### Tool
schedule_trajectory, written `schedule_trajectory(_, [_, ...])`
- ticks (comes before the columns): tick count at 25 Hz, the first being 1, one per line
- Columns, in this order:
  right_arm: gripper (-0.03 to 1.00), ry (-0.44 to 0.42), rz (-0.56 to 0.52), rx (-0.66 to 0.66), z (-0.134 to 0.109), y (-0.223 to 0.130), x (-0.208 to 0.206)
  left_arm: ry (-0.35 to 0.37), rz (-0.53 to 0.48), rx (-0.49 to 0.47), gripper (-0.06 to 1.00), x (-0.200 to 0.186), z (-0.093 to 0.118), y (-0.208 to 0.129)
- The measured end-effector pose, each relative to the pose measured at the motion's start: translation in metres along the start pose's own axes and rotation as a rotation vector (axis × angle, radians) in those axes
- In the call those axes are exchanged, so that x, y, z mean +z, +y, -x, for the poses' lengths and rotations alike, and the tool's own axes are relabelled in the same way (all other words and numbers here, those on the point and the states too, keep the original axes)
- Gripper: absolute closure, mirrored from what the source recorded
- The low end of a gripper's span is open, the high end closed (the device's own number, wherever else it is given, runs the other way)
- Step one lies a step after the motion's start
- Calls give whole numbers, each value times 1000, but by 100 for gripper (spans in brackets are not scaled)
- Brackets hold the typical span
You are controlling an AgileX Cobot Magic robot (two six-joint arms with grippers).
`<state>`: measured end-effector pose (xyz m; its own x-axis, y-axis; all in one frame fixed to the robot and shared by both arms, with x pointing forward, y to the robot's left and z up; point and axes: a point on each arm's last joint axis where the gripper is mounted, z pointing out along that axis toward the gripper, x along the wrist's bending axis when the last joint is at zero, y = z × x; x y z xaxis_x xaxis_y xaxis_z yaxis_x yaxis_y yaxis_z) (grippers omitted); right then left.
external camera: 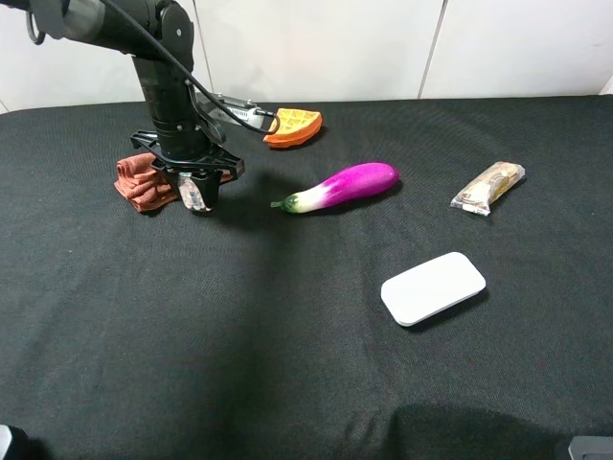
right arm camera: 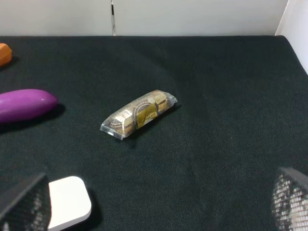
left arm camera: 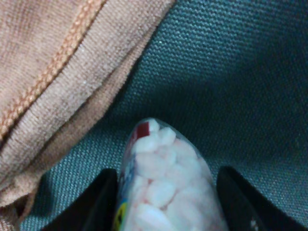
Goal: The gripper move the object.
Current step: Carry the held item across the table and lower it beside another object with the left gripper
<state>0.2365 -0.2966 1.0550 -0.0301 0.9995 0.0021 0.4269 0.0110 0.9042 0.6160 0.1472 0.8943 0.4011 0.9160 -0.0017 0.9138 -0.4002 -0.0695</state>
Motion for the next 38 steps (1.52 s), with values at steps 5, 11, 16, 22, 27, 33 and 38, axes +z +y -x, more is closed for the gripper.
schedule_trajectory(5, [27, 0, 0, 0, 0, 0, 0, 0, 3, 1, 45, 0, 0, 0])
schedule_trajectory(11, [27, 0, 0, 0, 0, 0, 0, 0, 2, 1, 45, 0, 0, 0])
schedule_trajectory(16, [27, 0, 0, 0, 0, 0, 0, 0, 2, 1, 45, 0, 0, 0])
schedule_trajectory(22, [27, 0, 0, 0, 0, 0, 0, 0, 2, 1, 45, 0, 0, 0])
schedule_trajectory(27, [27, 0, 0, 0, 0, 0, 0, 0, 7, 1, 45, 0, 0, 1])
schedule_trajectory(33, [27, 1, 0, 0, 0, 0, 0, 0, 13, 8, 45, 0, 0, 1])
schedule_trajectory(38, [27, 1, 0, 0, 0, 0, 0, -10, 25, 2, 40, 0, 1, 2])
